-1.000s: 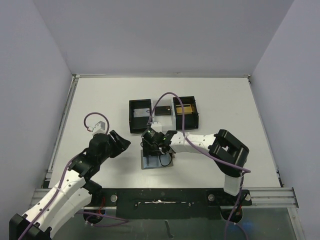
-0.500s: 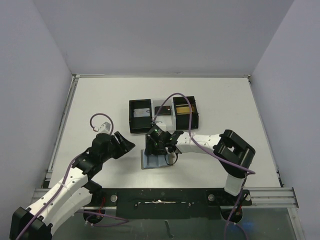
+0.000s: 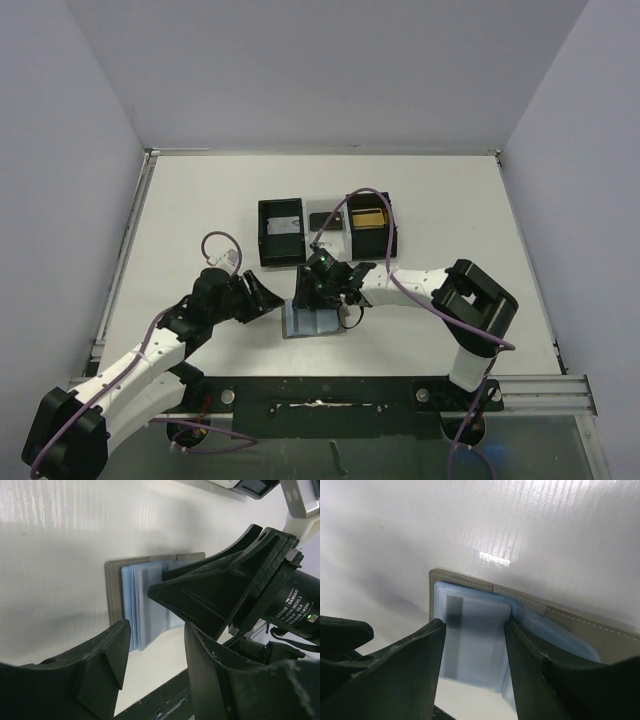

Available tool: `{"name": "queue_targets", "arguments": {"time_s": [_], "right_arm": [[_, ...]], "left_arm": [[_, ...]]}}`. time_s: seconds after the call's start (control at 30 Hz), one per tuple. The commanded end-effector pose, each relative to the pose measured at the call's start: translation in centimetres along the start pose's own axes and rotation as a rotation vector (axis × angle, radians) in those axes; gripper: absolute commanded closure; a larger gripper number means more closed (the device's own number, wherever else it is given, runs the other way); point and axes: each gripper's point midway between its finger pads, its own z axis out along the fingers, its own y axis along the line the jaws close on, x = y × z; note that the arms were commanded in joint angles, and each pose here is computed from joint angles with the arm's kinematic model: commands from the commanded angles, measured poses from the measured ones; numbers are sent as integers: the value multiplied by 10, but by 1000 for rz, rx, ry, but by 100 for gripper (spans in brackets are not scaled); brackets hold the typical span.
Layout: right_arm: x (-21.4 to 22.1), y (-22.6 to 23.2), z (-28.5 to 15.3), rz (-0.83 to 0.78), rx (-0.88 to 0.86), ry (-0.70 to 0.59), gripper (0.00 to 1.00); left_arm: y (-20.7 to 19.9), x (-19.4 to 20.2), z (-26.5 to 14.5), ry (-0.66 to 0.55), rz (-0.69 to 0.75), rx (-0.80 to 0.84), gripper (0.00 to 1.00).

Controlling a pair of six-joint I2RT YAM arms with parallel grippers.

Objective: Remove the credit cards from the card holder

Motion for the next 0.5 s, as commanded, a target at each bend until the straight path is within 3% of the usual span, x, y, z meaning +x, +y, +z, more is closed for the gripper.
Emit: {"name": "queue_targets", "arguments": {"time_s": [0.0,0.23,0.47], "right_arm": [[8,-12,-3,-23,58,19,44],[0,-12,-5,-112,215,-17,34],[6,-20,2,-150,342,3,29]], "left_arm": [[-18,-7,-2,-24,16,78,55],[-9,-32,-19,-173,-13,-12,55],[-8,-37,-27,-207,-19,-29,54]]}}
